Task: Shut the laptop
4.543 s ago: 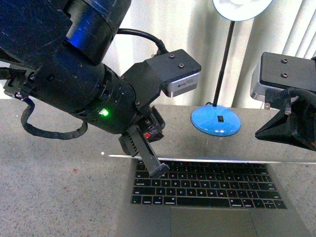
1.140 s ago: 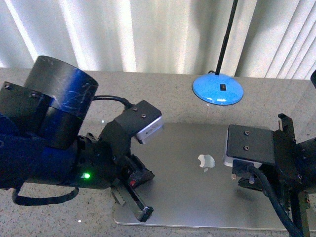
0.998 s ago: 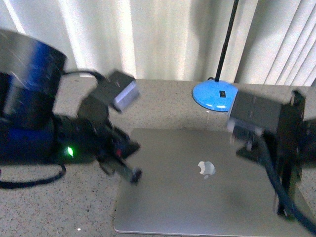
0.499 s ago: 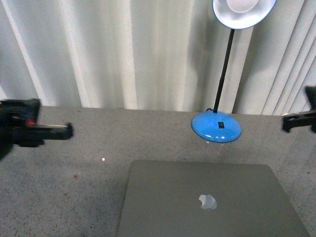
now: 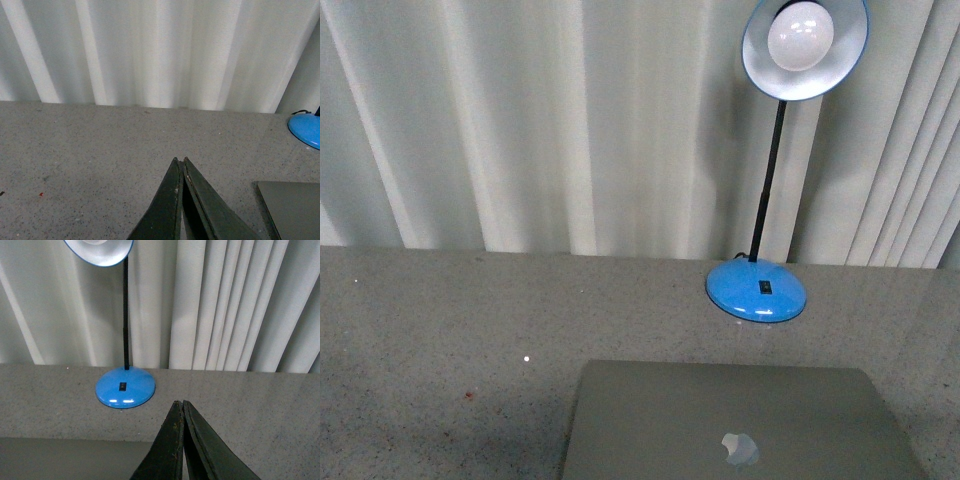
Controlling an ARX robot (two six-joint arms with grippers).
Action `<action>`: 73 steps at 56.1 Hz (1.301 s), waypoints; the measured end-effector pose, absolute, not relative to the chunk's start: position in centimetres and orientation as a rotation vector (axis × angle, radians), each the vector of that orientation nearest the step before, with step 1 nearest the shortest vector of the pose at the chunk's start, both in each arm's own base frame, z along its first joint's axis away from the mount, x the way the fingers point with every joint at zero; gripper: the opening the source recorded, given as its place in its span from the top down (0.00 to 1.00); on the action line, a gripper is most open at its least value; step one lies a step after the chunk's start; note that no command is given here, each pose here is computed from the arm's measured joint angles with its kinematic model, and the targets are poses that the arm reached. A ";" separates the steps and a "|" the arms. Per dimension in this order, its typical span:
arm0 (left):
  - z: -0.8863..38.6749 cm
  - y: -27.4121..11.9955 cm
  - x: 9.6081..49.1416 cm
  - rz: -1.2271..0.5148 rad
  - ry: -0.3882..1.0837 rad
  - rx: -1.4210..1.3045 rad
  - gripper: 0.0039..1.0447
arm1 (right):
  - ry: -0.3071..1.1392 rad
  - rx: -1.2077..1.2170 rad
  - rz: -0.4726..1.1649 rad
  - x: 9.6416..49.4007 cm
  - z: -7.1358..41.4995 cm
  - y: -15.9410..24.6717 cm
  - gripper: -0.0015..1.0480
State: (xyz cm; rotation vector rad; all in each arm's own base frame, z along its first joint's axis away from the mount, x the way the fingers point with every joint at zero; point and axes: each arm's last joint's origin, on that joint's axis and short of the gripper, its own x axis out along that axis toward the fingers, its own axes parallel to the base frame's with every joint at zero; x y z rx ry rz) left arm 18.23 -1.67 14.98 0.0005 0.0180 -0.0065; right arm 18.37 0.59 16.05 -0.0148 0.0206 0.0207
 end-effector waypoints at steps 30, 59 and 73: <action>17.0 0.0 14.1 0.000 -0.011 -0.001 0.97 | 0.013 -0.011 0.001 14.0 16.3 0.0 0.97; 17.6 0.0 11.9 0.000 -0.030 -0.001 0.97 | -0.007 -0.011 0.001 12.0 16.9 0.0 0.97; 17.6 0.0 11.3 0.000 -0.031 -0.002 0.97 | -0.009 -0.011 0.001 11.4 16.9 0.0 0.97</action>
